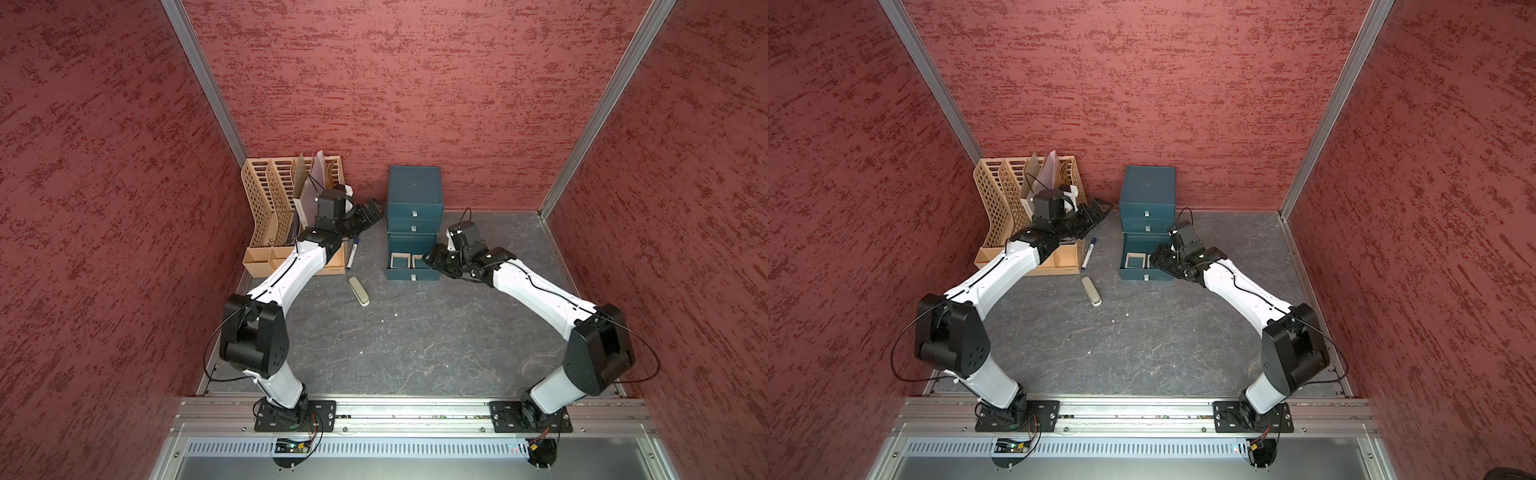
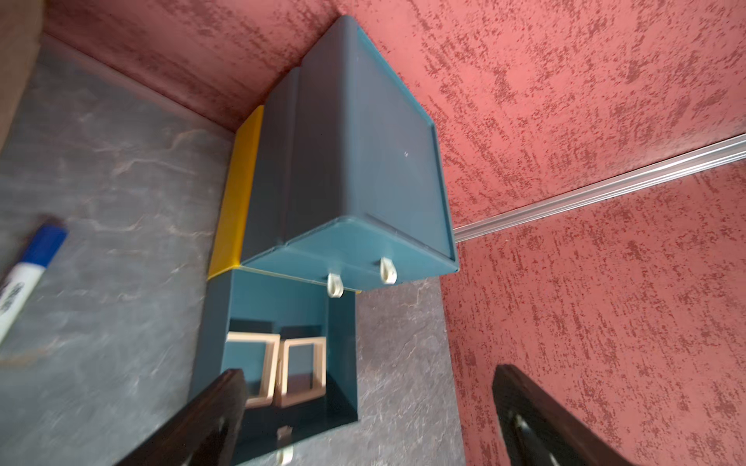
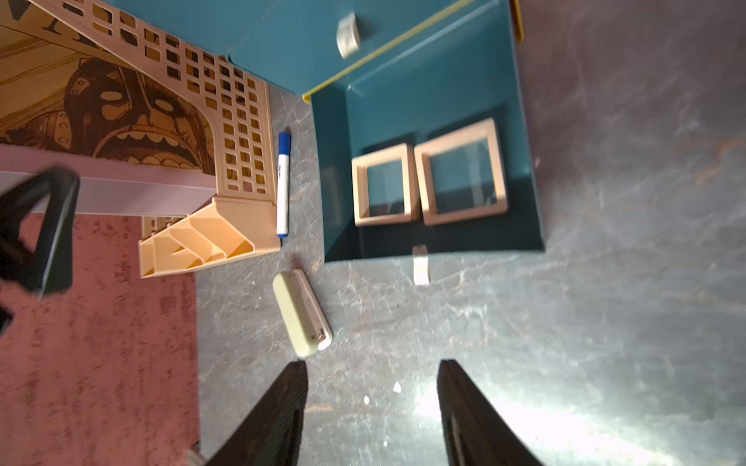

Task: Place the brooch boxes into the drawer by color
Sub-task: Close the drawer in the storage box.

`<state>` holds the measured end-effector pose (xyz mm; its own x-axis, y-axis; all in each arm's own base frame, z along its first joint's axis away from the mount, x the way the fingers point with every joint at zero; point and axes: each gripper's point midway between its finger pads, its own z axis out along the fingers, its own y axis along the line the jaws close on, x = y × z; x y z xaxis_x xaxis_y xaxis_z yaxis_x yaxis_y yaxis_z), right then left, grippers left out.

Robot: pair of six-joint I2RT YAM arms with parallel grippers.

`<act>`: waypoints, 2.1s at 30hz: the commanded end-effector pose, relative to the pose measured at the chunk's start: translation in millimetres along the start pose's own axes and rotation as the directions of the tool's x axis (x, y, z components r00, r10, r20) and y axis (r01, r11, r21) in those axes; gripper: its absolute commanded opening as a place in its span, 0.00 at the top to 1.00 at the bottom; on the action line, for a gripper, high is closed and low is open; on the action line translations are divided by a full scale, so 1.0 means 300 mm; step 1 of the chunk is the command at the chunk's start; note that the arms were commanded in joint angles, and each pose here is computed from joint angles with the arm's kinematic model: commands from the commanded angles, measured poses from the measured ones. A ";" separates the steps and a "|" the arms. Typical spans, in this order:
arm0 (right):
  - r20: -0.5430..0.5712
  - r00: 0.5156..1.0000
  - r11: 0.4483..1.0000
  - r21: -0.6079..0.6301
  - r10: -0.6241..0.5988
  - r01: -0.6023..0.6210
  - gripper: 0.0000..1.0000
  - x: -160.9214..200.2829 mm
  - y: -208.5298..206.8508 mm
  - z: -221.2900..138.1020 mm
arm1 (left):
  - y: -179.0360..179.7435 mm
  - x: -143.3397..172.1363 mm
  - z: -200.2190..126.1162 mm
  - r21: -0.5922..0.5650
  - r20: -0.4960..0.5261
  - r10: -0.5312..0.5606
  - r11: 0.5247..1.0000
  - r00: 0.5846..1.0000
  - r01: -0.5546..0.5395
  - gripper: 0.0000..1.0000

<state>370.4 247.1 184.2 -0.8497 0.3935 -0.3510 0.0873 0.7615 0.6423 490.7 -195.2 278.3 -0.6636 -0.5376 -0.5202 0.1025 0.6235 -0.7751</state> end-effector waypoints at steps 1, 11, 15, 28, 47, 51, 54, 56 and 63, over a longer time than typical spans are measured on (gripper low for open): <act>0.015 0.998 0.988 -0.144 0.060 -0.057 0.43 0.005 0.077 -0.039 | -0.018 -0.043 0.051 0.038 -0.003 0.051 0.998 0.999 -0.051 0.00; -0.047 0.980 0.946 -0.256 0.193 -0.199 0.47 0.119 0.025 -0.021 | 0.061 -0.093 0.222 0.044 -0.070 0.068 0.997 0.995 -0.065 0.01; -0.062 0.978 0.946 -0.249 0.199 -0.208 0.48 0.156 0.004 -0.015 | 0.080 -0.086 0.262 0.045 -0.076 0.072 0.997 0.994 -0.068 0.01; -0.095 0.953 0.907 -0.294 0.287 -0.302 0.51 0.228 -0.038 0.044 | 0.129 -0.058 0.357 0.011 -0.121 0.059 0.998 0.991 -0.058 0.01; -0.082 0.861 0.773 -0.404 0.502 -0.489 0.55 0.221 -0.083 0.167 | 0.249 0.001 0.380 -0.152 -0.184 0.040 0.986 0.982 -0.069 0.02; -0.065 0.839 0.743 -0.431 0.540 -0.511 0.55 0.207 -0.091 0.204 | 0.265 0.008 0.384 -0.176 -0.190 0.024 0.983 0.982 -0.058 0.02; -0.055 0.825 0.725 -0.447 0.563 -0.524 0.56 0.193 -0.095 0.231 | 0.263 0.010 0.384 -0.181 -0.193 0.019 0.982 0.981 -0.055 0.02; -0.056 0.814 0.715 -0.446 0.578 -0.538 0.57 0.190 -0.099 0.252 | 0.259 0.011 0.385 -0.181 -0.196 0.020 0.982 0.980 -0.056 0.02; -0.057 0.767 0.671 -0.446 0.639 -0.592 0.61 0.199 -0.160 0.325 | 0.249 0.009 0.385 -0.178 -0.199 0.021 0.982 0.980 -0.058 0.02</act>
<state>354.1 280.6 53.7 -0.6561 0.7388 0.1542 0.3689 0.1357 0.9195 586.7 -216.5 211.7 -0.7555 -0.4224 -0.5008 0.0687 0.7092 -0.7016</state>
